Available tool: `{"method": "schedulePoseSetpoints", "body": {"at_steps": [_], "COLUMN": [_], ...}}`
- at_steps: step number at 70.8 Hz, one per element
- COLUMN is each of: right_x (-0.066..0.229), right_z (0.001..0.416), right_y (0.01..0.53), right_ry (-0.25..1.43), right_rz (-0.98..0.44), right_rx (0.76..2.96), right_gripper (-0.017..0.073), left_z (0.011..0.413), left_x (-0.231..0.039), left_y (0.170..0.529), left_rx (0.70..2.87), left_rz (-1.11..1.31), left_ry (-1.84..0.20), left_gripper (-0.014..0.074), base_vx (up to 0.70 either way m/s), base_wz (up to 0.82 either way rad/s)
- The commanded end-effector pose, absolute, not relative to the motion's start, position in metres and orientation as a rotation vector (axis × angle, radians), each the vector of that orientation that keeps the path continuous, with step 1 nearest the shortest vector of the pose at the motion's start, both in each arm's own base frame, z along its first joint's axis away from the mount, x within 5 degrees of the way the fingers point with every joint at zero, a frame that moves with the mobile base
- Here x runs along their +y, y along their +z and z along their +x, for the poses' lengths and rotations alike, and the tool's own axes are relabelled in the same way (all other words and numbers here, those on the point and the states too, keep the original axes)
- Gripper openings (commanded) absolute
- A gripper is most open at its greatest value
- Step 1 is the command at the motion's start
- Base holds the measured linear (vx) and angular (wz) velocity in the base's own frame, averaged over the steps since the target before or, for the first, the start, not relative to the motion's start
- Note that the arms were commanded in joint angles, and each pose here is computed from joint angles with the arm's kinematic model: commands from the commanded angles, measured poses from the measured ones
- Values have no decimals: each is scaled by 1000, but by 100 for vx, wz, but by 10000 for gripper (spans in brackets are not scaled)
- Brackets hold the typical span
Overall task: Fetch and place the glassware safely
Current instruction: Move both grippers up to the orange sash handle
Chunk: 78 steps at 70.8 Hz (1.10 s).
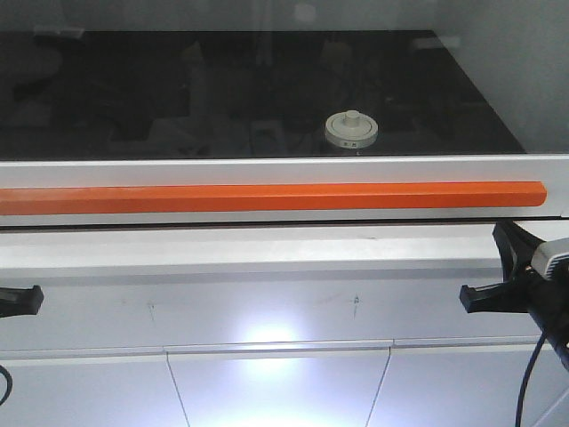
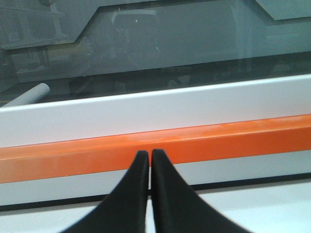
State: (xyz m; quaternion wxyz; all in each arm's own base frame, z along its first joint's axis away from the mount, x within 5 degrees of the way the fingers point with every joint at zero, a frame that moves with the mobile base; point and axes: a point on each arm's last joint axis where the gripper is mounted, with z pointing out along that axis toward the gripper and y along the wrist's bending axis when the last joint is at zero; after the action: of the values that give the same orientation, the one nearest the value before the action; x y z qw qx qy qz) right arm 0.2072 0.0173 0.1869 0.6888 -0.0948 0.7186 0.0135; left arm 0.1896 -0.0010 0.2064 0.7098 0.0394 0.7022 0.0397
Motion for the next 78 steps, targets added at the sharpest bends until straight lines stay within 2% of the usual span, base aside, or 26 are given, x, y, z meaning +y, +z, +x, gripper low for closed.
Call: {"method": "schedulePoseSetpoints", "body": {"at_steps": [1, 28, 78], "right_x": [18, 18, 19], "right_z": [214, 223, 264], "right_y": [199, 183, 172], "right_ry": [33, 36, 36], "right_rz": [-205, -206, -206], "right_rx": [1484, 1515, 1543], "right_gripper": [-1, -1, -1], "left_z": [197, 204, 207], "left_x": [-4, -6, -6], "left_y": [219, 221, 223], "left_rx": [1429, 1387, 1383], "left_rz": [101, 120, 119], "left_ry": [75, 68, 69], "left_gripper": [-7, -7, -7], "base_vx": [0, 0, 0], "base_wz": [0, 0, 0]}}
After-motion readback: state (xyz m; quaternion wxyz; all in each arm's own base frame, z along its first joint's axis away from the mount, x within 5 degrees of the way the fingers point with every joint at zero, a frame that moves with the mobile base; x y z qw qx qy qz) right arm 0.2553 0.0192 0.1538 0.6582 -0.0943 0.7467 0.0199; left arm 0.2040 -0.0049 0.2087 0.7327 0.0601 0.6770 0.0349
